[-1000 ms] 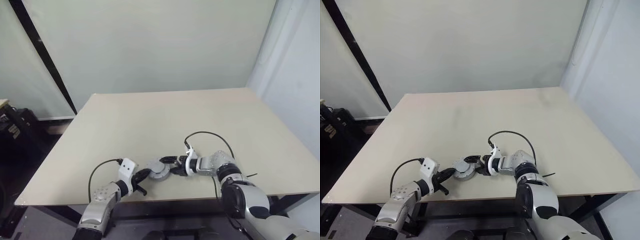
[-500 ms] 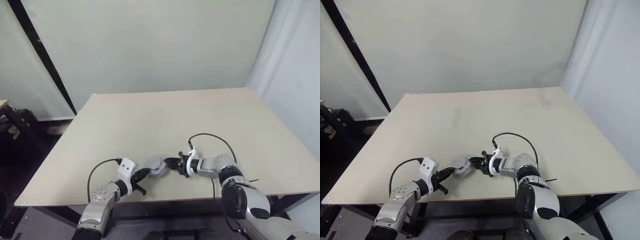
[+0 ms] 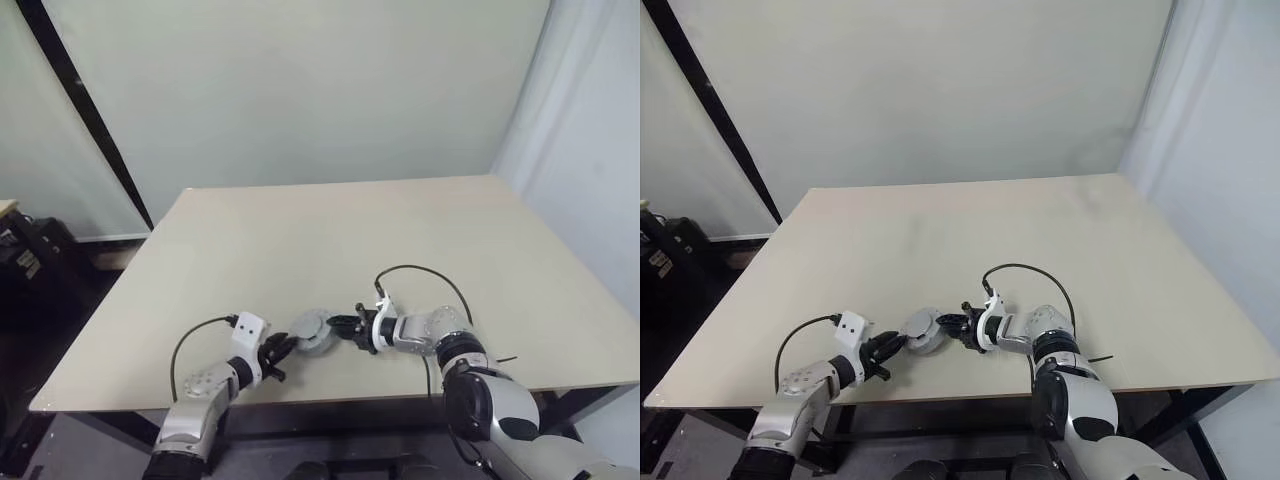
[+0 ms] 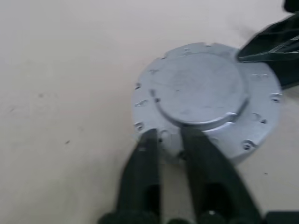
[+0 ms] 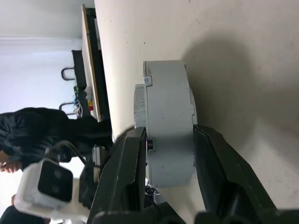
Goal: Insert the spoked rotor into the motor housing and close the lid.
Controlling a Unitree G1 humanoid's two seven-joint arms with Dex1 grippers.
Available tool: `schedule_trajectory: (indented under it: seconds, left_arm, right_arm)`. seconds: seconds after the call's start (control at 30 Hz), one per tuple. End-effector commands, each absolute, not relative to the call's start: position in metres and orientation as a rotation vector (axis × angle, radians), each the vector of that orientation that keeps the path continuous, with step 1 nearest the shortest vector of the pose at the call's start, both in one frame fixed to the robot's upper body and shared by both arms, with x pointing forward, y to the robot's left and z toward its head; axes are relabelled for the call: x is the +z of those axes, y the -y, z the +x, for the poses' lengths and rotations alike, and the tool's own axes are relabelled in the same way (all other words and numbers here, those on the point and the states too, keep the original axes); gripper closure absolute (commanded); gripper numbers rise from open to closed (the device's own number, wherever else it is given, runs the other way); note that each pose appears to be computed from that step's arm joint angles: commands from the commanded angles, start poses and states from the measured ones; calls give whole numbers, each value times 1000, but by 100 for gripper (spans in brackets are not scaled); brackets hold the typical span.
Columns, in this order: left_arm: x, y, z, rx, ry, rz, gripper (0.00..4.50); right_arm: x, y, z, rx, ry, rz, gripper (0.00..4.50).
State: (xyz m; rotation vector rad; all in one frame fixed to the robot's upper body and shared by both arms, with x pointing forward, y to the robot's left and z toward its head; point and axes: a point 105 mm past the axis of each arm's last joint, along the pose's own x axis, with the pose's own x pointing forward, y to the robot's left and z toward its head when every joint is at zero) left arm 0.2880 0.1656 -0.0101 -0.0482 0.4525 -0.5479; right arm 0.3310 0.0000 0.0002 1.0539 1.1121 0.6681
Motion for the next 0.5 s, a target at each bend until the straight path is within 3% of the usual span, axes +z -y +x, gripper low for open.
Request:
schedule_trajectory:
  seconds: [0.03, 0.23, 0.5]
  left_arm:
    - [7, -165, 289, -574, -434, -140, 218]
    - [28, -191, 284, -503, -401, -257, 9]
    - [40, -208, 269, -424, -369, -532, 0]
  right_arm:
    - [-1, -7, 325, 683, -1142, 1042, 330]
    - [4, -8, 327, 699, -1125, 1064, 330]
    - [24, -16, 329, 776, -1065, 1176, 330]
